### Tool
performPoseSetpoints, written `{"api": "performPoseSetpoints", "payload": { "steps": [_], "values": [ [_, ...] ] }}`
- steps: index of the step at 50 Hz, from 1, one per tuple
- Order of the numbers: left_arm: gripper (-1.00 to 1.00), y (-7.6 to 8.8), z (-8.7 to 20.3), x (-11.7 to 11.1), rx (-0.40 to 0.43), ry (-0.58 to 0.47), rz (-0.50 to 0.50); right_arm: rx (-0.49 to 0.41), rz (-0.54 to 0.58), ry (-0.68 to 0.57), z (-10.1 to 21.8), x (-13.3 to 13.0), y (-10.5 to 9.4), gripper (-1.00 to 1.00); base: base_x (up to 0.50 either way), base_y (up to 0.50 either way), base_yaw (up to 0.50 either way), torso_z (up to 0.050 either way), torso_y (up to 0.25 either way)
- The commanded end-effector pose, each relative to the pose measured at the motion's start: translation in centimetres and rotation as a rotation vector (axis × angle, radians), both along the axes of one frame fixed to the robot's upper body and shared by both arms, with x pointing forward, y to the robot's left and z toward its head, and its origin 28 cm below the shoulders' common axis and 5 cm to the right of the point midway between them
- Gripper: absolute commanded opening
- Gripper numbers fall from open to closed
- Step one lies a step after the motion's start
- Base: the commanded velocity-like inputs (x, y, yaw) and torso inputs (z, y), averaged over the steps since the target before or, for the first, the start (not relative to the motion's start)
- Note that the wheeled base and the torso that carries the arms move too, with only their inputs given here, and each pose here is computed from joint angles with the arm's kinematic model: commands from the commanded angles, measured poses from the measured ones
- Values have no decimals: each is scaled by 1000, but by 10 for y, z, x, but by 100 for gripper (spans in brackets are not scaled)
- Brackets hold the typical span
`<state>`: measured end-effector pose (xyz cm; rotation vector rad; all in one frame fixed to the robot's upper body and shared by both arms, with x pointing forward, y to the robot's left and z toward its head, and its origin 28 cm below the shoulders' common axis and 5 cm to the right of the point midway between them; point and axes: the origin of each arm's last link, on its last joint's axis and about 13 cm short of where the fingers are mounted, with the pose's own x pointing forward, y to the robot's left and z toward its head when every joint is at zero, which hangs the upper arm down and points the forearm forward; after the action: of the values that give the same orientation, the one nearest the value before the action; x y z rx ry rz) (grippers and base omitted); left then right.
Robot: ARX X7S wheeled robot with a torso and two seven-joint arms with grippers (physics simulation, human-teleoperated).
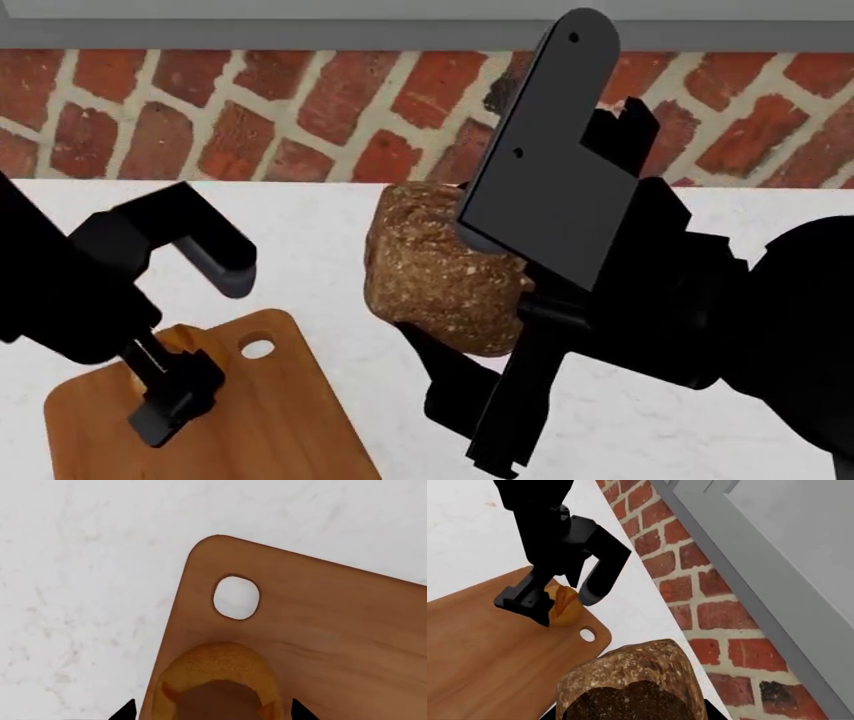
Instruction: Place all breads on the cutting board.
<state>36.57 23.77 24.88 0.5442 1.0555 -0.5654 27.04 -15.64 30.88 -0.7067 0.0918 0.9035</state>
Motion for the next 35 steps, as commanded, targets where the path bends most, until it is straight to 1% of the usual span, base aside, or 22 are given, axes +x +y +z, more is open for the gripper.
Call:
{"api": "performPoseSetpoints", "payload": {
  "steps": [1, 4, 10, 14, 19, 20, 21, 23, 26, 27, 28, 30, 32, 35],
  "values": [
    [100, 3, -6, -1, 7, -1, 10, -17, 13, -16, 1, 0, 0, -100, 21, 0, 0, 0, 0],
    [100, 2, -5, -2, -1, -6, 11, -17, 11, -17, 0, 1, 0, -100, 20, 0, -4, 0, 0],
    [100, 1, 1, -10, -6, -6, -25, -19, 9, -15, 0, 1, 0, -100, 21, 0, -3, 0, 0],
    [100, 1, 19, -20, -27, -32, -45, -21, 9, -12, -1, 2, 0, -100, 21, 0, -2, 0, 0],
    [100, 5, 61, -36, -52, -110, -63, -25, 10, -15, 2, 0, 0, -100, 21, 0, 0, 0, 0],
    [100, 5, 61, -36, -52, -110, -63, -25, 10, -15, 2, 0, 0, -100, 20, 0, 0, 0, 0],
    [100, 7, 74, -39, -57, -139, -53, -24, 9, -14, 1, 0, 0, -100, 20, 0, 0, 0, 0],
    [100, 11, 89, -44, -77, -172, -45, -26, 9, -15, 1, 0, 0, -100, 20, 0, 0, 0, 0],
    [100, 13, 99, -52, -94, -189, -51, -28, 10, -14, 2, 0, 1, -100, 20, 0, 0, 0, 0],
    [100, 15, 104, -57, -105, -199, -57, -31, 14, -13, 3, -1, 1, -100, 20, 0, 0, 0, 0],
    [100, 17, 108, -62, -135, -205, -54, -31, 21, -7, 4, -2, 1, -100, 20, 0, 0, 0, 0],
    [100, 20, 112, -65, -192, -219, -50, -33, 25, -2, 3, -3, 2, -100, 20, 0, 0, 0, 0],
    [100, 30, 116, -74, -192, -244, -34, -30, 34, 9, 4, -3, 3, -100, 21, 0, 0, 0, 0],
    [100, 41, 125, -89, -255, -304, -8, -28, 45, 19, 10, -3, 4, -100, 20, 0, 0, 0, 0]
  ]
}}
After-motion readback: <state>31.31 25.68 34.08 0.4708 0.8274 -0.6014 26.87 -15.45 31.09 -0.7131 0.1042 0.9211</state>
